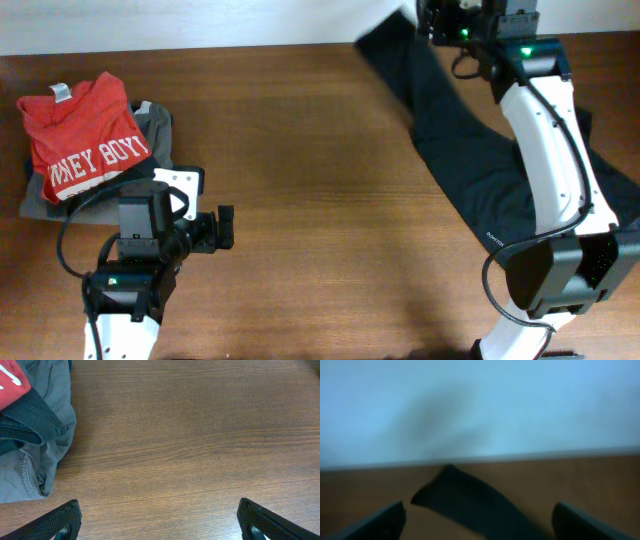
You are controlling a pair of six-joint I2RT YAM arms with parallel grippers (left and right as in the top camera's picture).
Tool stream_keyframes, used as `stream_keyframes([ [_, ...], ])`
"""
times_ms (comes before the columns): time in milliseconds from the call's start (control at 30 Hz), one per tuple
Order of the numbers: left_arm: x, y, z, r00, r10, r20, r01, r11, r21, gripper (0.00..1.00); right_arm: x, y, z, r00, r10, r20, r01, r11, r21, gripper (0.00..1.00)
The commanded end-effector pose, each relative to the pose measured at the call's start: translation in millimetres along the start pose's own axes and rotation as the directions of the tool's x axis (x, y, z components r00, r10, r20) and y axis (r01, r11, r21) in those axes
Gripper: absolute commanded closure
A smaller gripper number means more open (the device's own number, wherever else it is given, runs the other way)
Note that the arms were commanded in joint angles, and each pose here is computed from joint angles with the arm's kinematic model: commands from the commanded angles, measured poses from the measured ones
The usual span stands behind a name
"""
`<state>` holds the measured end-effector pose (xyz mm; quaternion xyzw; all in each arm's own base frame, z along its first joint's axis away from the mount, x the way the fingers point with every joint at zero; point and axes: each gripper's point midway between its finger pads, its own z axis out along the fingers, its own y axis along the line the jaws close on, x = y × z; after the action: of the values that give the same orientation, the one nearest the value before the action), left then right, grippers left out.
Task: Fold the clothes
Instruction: 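Grasp the black garment with the right gripper and lift it up, then drag the black garment leftward to the table center with the right gripper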
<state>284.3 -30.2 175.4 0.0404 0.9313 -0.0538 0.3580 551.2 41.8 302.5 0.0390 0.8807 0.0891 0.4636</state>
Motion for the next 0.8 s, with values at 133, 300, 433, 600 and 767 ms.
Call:
stream_keyframes([
  [133, -9, -4, -4, 1.000, -0.004, 0.021, 0.004, 1.000, 0.014, 0.01, 80, -116, -35, 0.938, 0.149, -0.312, -0.021, 0.925, 0.379, 0.01],
  [300, -9, -3, -2, 1.000, -0.005, 0.014, 0.005, 1.000, 0.014, 0.01, 137, -147, -70, 0.805, 0.115, -0.582, 0.114, 0.933, 0.342, 0.01],
  [433, -7, -3, 2, 1.000, -0.006, -0.001, 0.006, 1.000, 0.014, 0.01, 181, -150, -91, 0.671, 0.103, -0.735, 0.155, 0.949, 0.275, 0.01],
  [600, -3, -3, 8, 1.000, -0.009, -0.026, 0.009, 1.000, 0.014, 0.01, 232, -151, -93, 0.552, 0.142, -0.821, 0.145, 0.954, 0.263, 0.01],
  [767, -1, -2, 11, 0.999, -0.010, -0.038, 0.011, 1.000, 0.014, 0.01, 291, -153, -88, 0.452, 0.169, -0.876, 0.139, 0.957, 0.256, 0.01],
])
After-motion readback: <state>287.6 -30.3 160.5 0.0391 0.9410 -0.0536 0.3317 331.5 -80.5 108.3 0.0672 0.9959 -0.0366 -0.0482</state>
